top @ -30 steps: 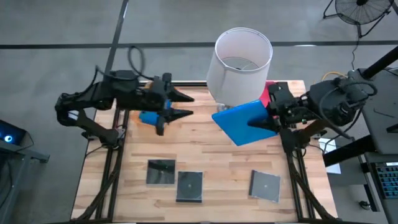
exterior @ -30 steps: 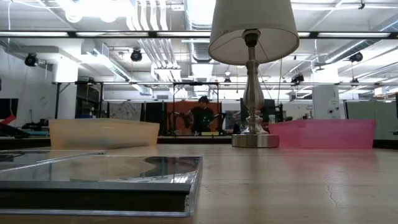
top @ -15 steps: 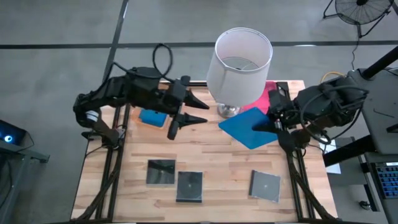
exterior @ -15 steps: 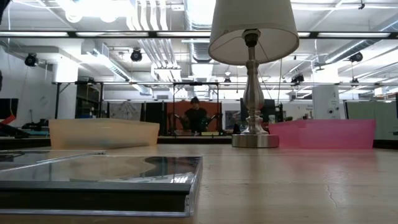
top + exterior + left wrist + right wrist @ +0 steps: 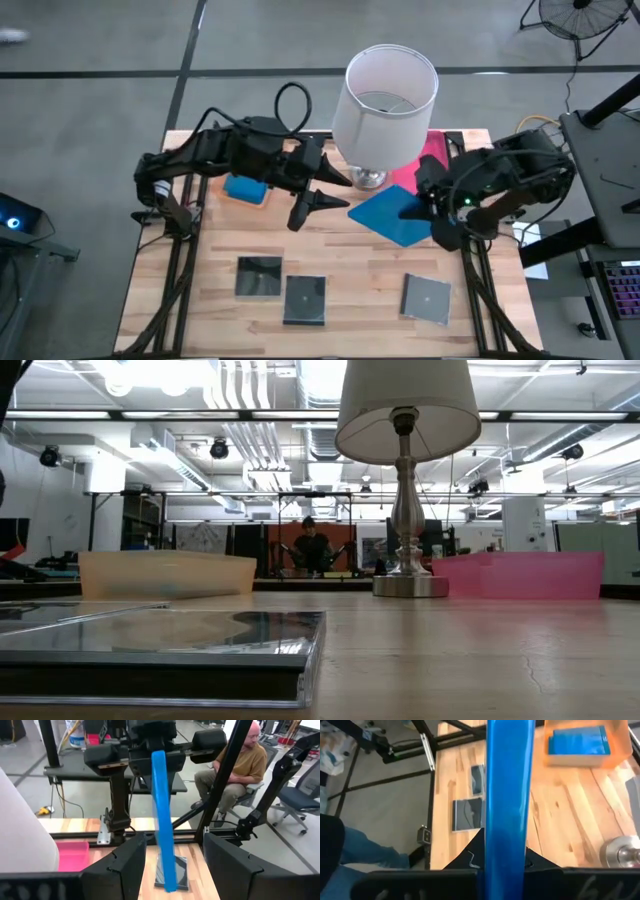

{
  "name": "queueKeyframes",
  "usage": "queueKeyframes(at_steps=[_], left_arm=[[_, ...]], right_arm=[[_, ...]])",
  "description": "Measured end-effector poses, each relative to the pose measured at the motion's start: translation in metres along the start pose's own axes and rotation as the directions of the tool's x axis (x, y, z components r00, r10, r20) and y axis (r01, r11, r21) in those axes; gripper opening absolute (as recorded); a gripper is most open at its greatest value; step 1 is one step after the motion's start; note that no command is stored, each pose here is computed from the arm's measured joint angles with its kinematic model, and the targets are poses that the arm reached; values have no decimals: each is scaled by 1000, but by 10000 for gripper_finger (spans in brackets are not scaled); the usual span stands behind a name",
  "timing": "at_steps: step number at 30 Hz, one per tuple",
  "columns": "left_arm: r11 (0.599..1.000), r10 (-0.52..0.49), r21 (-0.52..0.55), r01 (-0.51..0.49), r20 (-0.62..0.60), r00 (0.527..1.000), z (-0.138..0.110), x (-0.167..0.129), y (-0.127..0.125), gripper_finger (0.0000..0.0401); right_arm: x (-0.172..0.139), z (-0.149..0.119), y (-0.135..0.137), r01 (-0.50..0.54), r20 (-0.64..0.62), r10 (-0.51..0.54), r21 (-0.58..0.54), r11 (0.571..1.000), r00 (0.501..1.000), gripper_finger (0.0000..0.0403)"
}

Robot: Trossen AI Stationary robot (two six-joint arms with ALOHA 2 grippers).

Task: Pick & place jewel cases by type
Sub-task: Put the blue cd case into the orange bin

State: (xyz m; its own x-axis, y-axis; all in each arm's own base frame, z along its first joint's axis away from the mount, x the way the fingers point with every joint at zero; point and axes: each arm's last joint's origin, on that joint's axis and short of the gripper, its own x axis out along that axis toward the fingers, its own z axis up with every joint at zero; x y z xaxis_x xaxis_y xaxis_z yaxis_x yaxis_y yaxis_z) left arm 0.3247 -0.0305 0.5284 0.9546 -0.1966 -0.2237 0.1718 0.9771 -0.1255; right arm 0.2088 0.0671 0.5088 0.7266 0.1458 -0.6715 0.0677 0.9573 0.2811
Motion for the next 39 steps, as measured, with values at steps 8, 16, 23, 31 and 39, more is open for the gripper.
queueKeyframes(at_steps=[8, 16, 23, 31, 39], left_arm=[[999, 4, -31, -6, -59, 998, -12, 11, 2, 182], [999, 7, -47, -10, -80, 997, -18, 17, 3, 182], [997, 11, -75, -20, -124, 992, -27, 24, 5, 182], [996, 13, -88, -24, -122, 992, -28, 24, 5, 181], [995, 32, -91, -46, -151, 988, -34, 32, 7, 178]], right_arm=[[17, 1, -5, 15, -28, -15, 11, 1000, 999, 11], [27, 6, -9, 17, 0, -17, 11, 1000, 1000, 11], [33, 10, -11, -16, 17, 16, -8, 1000, 1000, 11], [39, 10, -13, -9, 10, 9, -10, 1000, 1000, 11], [44, 11, -12, -14, 24, 14, -7, 1000, 1000, 11]])
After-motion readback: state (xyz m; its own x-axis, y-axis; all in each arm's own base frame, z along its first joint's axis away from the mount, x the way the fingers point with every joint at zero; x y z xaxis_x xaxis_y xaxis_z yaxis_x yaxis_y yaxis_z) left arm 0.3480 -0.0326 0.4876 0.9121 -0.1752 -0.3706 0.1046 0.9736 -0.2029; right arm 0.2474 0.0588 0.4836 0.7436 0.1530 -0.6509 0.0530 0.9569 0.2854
